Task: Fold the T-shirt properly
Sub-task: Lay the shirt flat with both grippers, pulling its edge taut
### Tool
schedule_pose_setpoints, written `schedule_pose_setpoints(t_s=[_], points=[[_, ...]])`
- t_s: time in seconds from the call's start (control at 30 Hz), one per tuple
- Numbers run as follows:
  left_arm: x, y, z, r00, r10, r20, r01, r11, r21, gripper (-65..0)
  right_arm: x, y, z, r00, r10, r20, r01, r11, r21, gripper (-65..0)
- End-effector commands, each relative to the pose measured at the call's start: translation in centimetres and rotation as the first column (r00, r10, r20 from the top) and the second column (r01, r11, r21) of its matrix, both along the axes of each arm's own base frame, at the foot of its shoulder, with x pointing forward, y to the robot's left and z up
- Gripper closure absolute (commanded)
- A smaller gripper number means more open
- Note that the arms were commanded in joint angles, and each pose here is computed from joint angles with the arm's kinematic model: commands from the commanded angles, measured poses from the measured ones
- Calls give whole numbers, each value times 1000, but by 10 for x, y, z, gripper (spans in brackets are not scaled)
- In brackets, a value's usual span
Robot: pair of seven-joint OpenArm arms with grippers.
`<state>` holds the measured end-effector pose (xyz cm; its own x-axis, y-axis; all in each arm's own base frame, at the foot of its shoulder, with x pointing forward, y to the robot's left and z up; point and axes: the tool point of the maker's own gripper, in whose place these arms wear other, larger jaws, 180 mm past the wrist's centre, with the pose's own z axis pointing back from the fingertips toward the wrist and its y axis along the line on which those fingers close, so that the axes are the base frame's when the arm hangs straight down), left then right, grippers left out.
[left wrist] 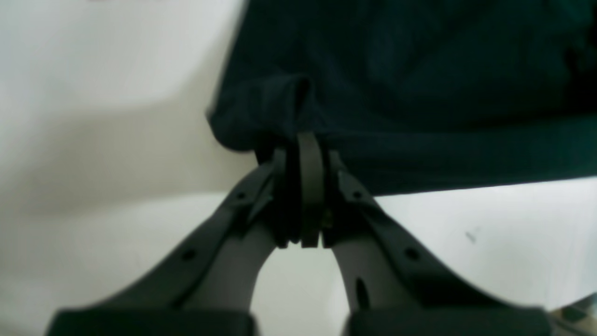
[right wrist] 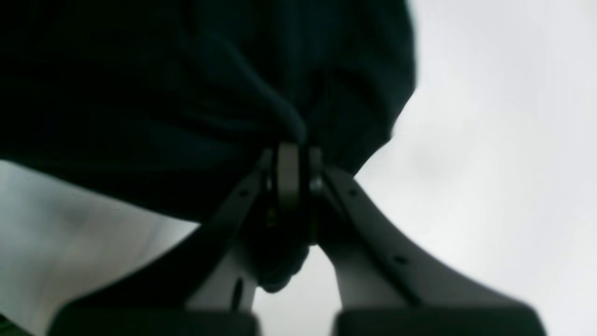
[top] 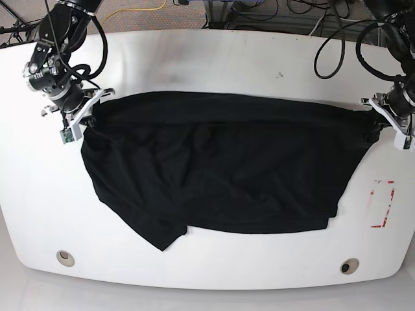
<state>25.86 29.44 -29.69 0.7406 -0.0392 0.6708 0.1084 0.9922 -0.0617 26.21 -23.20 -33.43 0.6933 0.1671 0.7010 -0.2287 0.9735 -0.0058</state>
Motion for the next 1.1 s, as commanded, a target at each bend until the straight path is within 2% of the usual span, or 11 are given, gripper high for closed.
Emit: schedule_pose_setpoints(t_s=[0.0, 0.17, 0.47, 0.7, 1.07], points=[[-1, 5, 7, 1000, -7, 15, 7, 1000, 26, 0, -2, 0, 6, 999, -11, 31, 11, 1000, 11, 0], [-19, 12, -9, 998, 9, -56, -6, 998, 61, 0, -25, -5, -9, 999, -39, -28, 40, 999, 15, 0], [-38, 44, -36, 979, 108, -175, -77, 981, 177, 0, -48, -6, -25, 994, -45, -97, 47, 999, 16, 0], [-50, 58, -53, 959, 153, -238, -105, 973, 204, 0, -61, -6, -36, 989, -48, -142, 51, 999, 19, 0], [-67, 59, -62, 946, 155, -286, -96, 973, 211, 0, -72, -4, -56, 978, -64, -201, 77, 995, 59, -2]])
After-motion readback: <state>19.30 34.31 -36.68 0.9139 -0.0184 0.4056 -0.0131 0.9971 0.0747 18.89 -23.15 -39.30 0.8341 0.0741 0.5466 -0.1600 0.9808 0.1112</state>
